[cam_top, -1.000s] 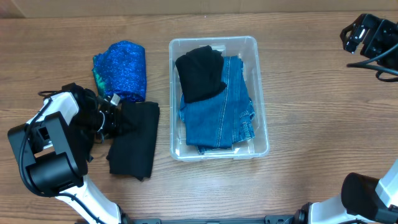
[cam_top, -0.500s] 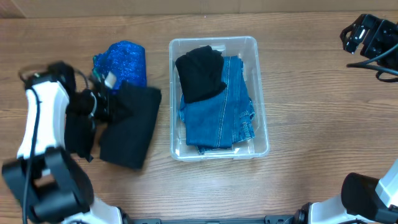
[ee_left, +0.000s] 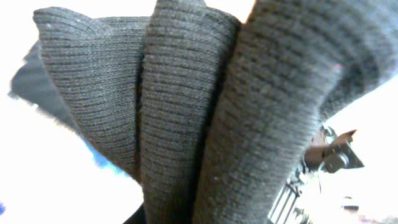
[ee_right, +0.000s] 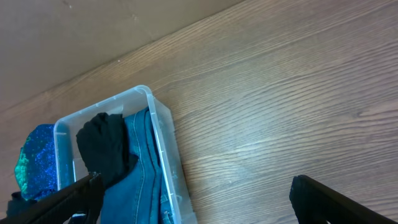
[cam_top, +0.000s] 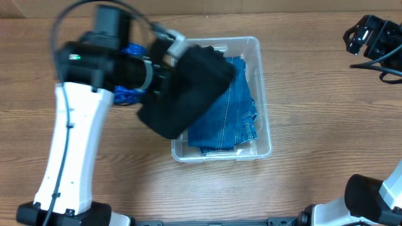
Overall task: Pack container
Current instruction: 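Carry the black sock right and lay it in the bin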
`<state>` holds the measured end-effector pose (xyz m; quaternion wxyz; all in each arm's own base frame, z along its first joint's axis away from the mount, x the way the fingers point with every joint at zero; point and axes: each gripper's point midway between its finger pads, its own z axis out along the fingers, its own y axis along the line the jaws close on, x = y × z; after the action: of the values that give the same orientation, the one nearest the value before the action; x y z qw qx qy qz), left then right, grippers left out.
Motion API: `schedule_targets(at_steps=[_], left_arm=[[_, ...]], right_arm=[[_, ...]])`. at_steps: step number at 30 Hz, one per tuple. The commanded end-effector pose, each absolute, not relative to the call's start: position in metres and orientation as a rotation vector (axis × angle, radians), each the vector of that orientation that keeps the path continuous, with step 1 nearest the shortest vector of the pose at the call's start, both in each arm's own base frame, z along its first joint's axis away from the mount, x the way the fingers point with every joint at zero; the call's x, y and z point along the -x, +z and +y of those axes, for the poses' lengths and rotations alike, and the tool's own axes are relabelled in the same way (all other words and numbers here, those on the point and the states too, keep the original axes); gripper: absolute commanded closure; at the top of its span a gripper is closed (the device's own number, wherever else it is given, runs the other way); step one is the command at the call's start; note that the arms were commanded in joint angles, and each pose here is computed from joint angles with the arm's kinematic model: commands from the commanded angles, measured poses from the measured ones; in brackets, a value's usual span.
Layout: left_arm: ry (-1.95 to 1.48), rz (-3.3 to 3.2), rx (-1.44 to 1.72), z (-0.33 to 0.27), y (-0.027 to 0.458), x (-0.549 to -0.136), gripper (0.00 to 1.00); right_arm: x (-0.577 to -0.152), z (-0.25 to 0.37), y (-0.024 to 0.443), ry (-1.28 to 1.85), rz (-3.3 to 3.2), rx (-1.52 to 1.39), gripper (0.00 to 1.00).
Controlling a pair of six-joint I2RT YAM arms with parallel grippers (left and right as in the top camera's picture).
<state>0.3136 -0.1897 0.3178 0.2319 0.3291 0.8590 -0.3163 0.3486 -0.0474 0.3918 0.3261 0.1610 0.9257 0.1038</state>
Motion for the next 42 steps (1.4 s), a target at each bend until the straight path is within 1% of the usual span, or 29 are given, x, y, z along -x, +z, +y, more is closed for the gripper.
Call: schedule_targets(at_steps=[1,7,17,27,29,30,33,34,35,37,42], left_arm=[[-0.822,2.288,-1.139,-0.231,0.307,-0.307,0.96],[-0.817,2.343,-1.298,-0.264,0.263,-0.306,0.96],[-0.965,2.544,-1.327,-0.282,0.190,-0.312,0.96],[-1.029,2.697,-1.415,-0.296,0.142,-0.290,0.96],[-1.028,2.724,-1.416,-0.294,0.139,-0.288,0.79],[-1.029,2.731,-1.415,-0.293,0.139,-0.287,0.65],[-1.032,2.738,-1.405,-0.293,0.139,-0.287,0.38],[-1.032,2.740,-1.396,-0.293,0.140,-0.288,0.16],[-1.031,2.740,-1.388,-0.293,0.141,-0.289,0.00],[-1.025,2.721,-1.373,-0.294,0.149,-0.295,0.00],[-0.977,2.609,-1.308,-0.299,0.199,-0.320,0.00]], right_arm=[[-0.348,-0.049,0.391,0.263,2.428,-0.428,0.00],[-0.348,-0.049,0.391,0.263,2.427,-0.428,0.00],[-0.348,-0.049,0.391,0.263,2.427,-0.428,0.00],[-0.350,-0.050,0.393,0.261,2.417,-0.424,0.00],[-0.350,-0.050,0.393,0.261,2.417,-0.424,0.00],[-0.350,-0.050,0.393,0.261,2.417,-0.424,0.00],[-0.350,-0.050,0.393,0.262,2.417,-0.424,0.00],[-0.350,-0.050,0.393,0.262,2.418,-0.425,0.00],[-0.350,-0.050,0.393,0.262,2.418,-0.425,0.00],[-0.350,-0.050,0.393,0.262,2.418,-0.425,0.00],[-0.350,-0.050,0.393,0.261,2.418,-0.425,0.00]])
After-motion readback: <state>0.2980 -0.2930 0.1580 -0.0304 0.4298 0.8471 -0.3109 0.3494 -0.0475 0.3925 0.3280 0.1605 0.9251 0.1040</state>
